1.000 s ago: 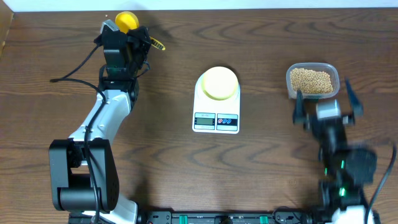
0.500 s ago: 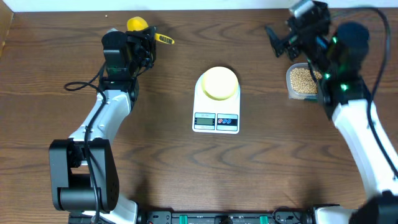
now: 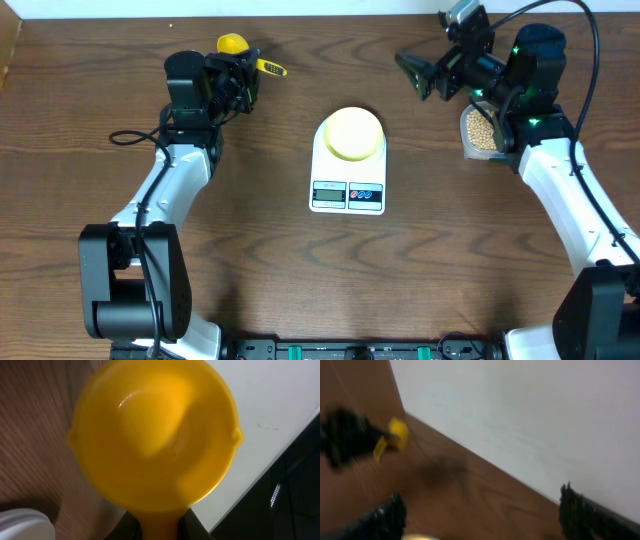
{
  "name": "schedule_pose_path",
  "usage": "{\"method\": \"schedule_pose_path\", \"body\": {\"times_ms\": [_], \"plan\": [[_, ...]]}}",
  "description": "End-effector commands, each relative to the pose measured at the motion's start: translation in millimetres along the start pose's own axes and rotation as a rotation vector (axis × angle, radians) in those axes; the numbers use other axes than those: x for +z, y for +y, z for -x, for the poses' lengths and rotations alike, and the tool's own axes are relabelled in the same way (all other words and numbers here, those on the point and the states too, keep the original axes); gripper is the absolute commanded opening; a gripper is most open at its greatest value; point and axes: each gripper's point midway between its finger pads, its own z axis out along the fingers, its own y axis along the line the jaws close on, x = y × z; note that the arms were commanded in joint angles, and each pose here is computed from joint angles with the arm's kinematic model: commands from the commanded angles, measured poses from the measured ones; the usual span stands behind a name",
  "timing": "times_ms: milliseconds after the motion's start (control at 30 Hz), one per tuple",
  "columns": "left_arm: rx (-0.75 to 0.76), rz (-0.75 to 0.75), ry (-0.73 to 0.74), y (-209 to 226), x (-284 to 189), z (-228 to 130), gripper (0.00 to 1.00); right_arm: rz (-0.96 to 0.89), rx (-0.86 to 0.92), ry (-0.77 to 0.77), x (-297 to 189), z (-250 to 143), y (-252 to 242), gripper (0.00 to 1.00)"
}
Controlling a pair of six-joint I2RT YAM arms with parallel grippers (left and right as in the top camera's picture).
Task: Scoop item into bowl and weigh 50g on scale
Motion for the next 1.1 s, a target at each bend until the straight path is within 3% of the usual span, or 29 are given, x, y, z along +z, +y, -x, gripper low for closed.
{"method": "schedule_pose_path", "body": {"times_ms": [0, 100, 400, 667, 833, 900, 967, 1067], "plan": [[0.007, -0.019, 0.036, -10, -2, -7, 0.08, -0.044, 0.229, -0.034, 7, 14, -1, 0.77], [0.006, -0.019, 0.035, -10, -2, -7, 0.08, -0.109, 0.34, -0.046, 9, 33, -9, 0.7], [-0.056, -0.033, 0.062, -14, -2, -11, 0.07, -0.187, 0.386, 0.016, -2, 79, -11, 0.76], [-0.057, -0.024, 0.109, -13, 0, -27, 0.08, -0.156, 0.478, 0.135, 31, 25, -13, 0.75], [-0.055, -0.022, 0.115, -12, 1, -30, 0.07, -0.037, 0.504, 0.19, 64, -9, 2, 0.77], [-0.053, -0.02, 0.12, -12, 1, -32, 0.07, 0.038, 0.508, 0.202, 78, -21, 15, 0.85], [-0.045, -0.017, 0.132, -11, 3, -39, 0.08, 0.099, 0.512, 0.215, 91, -33, 26, 0.99], [-0.004, -0.01, 0.157, -8, 6, -52, 0.08, 0.109, 0.537, 0.252, 103, -54, 33, 0.99]]}}
